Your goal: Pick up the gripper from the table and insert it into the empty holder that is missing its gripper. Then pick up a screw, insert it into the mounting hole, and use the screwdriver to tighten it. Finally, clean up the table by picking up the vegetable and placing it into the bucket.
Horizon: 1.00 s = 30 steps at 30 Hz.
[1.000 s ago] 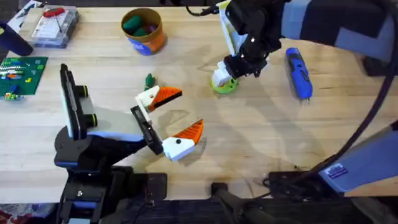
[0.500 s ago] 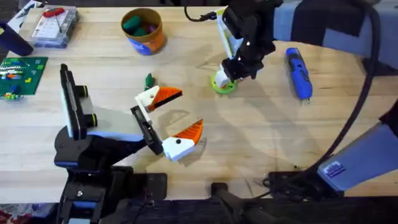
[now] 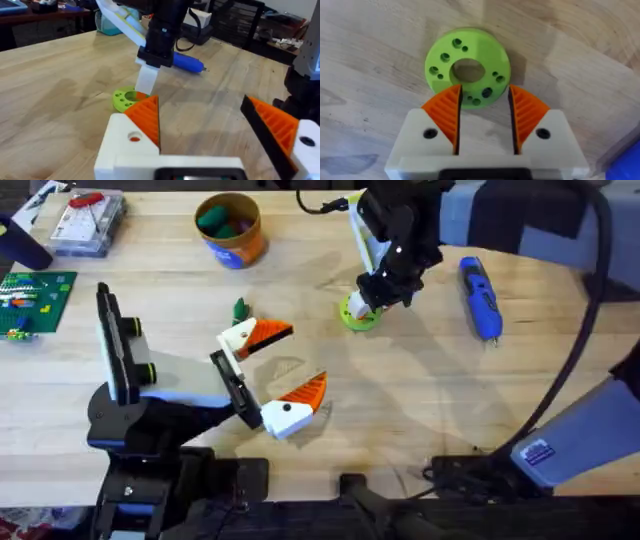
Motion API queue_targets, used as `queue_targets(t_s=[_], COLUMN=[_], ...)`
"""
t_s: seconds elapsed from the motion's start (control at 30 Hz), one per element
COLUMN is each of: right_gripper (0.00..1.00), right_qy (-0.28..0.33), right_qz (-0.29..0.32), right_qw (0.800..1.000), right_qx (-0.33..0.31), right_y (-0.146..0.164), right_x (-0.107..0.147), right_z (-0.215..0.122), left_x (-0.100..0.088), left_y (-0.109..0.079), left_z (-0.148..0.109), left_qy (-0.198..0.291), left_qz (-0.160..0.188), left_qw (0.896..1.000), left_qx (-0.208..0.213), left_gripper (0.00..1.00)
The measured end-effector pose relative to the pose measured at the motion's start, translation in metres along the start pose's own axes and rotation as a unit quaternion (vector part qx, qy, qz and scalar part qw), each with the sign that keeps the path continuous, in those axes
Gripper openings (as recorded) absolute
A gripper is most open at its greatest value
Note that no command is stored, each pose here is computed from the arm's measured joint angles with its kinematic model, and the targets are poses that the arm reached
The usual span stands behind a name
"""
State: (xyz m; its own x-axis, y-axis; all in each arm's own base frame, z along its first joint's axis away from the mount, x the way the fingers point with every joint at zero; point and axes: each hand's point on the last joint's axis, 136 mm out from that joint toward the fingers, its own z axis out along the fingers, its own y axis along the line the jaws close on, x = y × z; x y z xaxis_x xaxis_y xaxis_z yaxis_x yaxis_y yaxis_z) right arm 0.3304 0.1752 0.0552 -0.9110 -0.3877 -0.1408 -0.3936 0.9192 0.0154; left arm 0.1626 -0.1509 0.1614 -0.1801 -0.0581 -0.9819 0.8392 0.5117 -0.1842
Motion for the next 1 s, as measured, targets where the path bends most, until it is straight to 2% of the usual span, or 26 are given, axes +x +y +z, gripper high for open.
queue_targets(t_s=[0.3,1.0], right_gripper=[0.447,0.248], right_qy=[0.000,0.000], right_qz=[0.000,0.001], right_qw=[1.000,1.000], right_qx=[0.000,0.004], right_y=[0.0000,-0.0019], right_x=[-0.0001,0.0002], right_z=[0.0000,-0.0001], left_x=[0.0000,0.0000], left_y=[0.0000,0.0000], left_z=[0.0000,0.0000], left_qy=[0.000,0.000], left_qz=[0.000,0.000], left_qw=[1.000,1.000], left_qx=[0.000,0.000], left_gripper=[0.987,0.986])
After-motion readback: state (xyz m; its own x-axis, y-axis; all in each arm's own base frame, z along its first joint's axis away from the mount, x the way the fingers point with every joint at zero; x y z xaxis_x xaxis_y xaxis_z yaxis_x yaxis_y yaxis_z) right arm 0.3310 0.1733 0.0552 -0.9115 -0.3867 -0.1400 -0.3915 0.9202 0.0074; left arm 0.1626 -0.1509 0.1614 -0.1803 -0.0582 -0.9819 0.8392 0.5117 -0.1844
